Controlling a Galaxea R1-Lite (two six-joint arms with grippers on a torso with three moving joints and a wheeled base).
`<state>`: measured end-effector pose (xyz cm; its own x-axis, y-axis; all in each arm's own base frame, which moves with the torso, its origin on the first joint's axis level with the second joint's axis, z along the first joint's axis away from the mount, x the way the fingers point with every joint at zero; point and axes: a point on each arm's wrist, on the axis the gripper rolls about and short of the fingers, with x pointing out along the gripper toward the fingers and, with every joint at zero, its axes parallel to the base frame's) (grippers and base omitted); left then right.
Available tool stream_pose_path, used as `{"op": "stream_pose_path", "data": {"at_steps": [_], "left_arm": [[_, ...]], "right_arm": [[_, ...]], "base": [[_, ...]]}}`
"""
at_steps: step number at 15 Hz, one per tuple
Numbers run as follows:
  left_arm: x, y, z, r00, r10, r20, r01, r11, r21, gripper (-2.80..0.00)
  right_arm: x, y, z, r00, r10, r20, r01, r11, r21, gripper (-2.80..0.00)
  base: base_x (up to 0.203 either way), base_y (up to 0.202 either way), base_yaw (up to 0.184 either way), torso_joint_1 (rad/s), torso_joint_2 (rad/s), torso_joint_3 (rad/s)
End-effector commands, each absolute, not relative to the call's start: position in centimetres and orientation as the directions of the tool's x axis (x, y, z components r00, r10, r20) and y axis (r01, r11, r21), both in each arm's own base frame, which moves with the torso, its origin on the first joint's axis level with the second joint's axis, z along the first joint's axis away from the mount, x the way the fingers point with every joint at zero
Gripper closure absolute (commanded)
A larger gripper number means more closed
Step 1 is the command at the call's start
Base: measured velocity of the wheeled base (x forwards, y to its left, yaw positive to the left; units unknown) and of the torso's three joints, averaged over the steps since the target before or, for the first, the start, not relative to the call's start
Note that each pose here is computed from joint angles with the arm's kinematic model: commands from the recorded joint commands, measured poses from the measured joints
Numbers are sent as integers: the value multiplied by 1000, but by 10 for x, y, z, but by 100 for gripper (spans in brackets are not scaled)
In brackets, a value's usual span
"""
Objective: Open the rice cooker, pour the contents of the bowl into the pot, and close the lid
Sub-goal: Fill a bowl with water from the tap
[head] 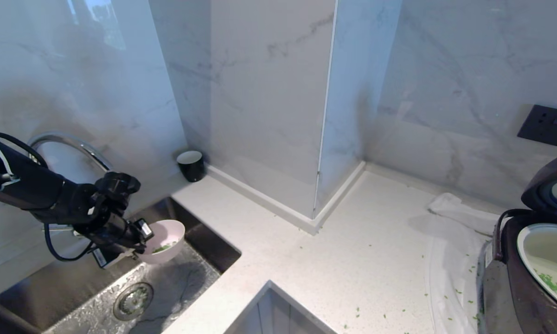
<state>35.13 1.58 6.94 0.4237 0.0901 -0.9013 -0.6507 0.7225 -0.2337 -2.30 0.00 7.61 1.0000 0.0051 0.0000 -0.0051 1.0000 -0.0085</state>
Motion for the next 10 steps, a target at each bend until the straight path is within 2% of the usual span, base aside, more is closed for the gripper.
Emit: {"op": "stream_pose_path", "data": {"at_steps": [1, 7, 10], "left_arm": [[352, 36, 65, 408, 113, -906, -695, 681, -228, 0], [369, 80, 60, 422, 169, -891, -759, 603, -245, 0], [380, 94, 52, 492, 200, -847, -748, 595, -294, 0]], "right_arm": [[-23, 0, 76, 1000, 6, 0, -6, 1000, -9, 0], [-23, 0, 76, 1000, 6, 0, -6, 1000, -9, 0], [-23, 0, 76, 1000, 6, 0, -6, 1000, -9, 0]], "base": [[0, 0, 0, 0, 0, 0], [0, 0, 0, 0, 0, 0], [0, 0, 0, 0, 0, 0]]}}
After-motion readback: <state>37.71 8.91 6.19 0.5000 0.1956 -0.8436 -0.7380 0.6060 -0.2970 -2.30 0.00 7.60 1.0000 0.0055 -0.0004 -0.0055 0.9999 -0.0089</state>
